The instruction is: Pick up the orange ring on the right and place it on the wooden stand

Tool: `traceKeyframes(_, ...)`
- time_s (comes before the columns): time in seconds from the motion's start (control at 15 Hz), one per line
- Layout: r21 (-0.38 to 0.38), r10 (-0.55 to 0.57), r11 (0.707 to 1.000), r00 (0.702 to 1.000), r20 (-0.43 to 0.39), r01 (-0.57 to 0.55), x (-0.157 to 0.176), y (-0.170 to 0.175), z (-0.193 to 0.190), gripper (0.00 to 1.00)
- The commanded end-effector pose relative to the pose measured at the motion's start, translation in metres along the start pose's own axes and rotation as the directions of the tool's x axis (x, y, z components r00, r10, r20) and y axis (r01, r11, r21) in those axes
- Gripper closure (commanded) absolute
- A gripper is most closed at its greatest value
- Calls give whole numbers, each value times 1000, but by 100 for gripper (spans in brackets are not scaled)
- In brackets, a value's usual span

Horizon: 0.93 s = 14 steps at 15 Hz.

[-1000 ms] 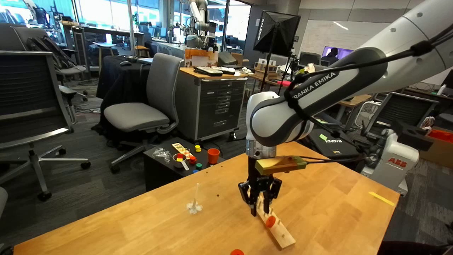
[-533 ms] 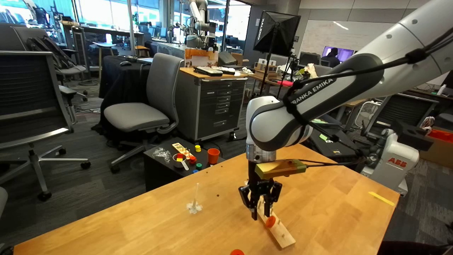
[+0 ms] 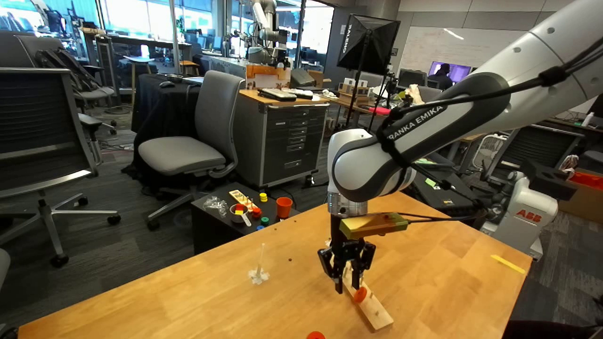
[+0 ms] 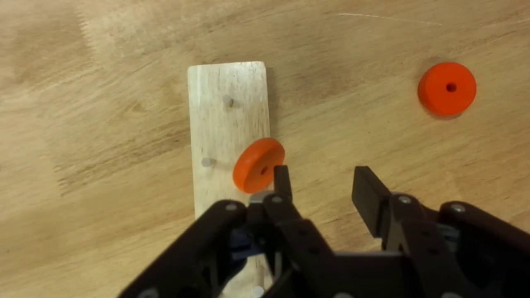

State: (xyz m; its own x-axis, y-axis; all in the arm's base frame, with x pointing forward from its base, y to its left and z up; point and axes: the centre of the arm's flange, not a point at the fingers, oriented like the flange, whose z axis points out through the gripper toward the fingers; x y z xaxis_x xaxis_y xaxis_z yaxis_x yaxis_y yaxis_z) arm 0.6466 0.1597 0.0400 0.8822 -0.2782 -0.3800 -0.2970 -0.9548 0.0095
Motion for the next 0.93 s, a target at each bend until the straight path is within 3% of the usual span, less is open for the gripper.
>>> traceKeyframes(0.0,24,-1,1000,1000,8,1,2,-4,-4,80)
traceKeyframes(0.87,29,15,999,1000,24,-16,3,3,5,80)
